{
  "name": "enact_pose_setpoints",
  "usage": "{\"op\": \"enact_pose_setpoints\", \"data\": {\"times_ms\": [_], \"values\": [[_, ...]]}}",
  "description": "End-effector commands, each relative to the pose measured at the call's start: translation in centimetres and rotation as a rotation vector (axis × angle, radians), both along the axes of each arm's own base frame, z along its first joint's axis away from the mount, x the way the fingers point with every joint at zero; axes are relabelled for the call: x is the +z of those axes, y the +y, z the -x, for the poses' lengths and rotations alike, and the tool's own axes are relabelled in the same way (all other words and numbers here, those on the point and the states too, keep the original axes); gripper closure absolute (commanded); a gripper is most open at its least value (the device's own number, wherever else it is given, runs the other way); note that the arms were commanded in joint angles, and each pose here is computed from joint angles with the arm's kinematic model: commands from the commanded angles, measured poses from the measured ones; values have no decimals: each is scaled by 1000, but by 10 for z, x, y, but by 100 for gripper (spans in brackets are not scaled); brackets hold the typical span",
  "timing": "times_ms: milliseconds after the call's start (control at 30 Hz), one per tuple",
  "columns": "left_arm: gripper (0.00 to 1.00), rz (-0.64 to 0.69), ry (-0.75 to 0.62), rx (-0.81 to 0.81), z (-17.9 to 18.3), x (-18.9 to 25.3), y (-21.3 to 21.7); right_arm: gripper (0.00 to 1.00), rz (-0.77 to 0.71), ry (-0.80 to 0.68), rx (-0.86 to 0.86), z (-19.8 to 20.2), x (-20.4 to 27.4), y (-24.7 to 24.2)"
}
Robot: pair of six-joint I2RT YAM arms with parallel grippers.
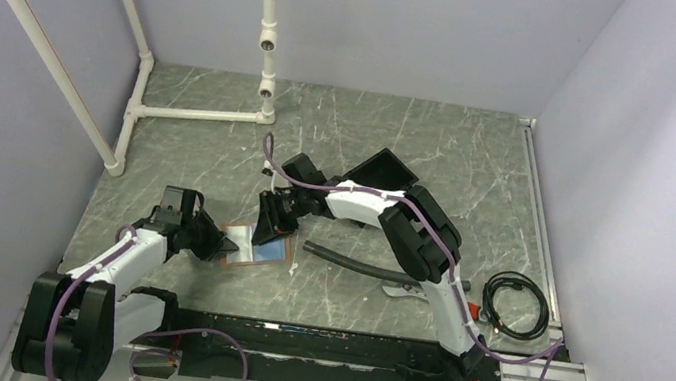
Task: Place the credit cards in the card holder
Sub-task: Open the card holder at the center of the board, then pick up the credit card from the storage box.
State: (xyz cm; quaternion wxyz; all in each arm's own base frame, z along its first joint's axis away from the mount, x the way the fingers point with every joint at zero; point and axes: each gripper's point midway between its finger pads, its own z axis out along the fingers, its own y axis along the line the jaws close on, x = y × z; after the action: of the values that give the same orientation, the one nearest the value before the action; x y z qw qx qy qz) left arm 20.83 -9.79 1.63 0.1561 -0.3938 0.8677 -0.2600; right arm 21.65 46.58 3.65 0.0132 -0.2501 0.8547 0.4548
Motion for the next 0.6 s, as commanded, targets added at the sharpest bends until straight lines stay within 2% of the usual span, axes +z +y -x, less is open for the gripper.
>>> {"op": "enact_pose_setpoints", "data": {"times_ms": [0, 200, 567], "values": [[100, -92, 124, 24, 26, -27, 16, 71, -68, -8, 1, -7, 13, 17], [100, -90, 120, 23, 25, -26, 16, 80, -87, 11, 8, -5, 13, 22], [100, -90, 118, 19, 25, -27, 16, 82, -92, 43, 19, 1, 6, 29]]}}
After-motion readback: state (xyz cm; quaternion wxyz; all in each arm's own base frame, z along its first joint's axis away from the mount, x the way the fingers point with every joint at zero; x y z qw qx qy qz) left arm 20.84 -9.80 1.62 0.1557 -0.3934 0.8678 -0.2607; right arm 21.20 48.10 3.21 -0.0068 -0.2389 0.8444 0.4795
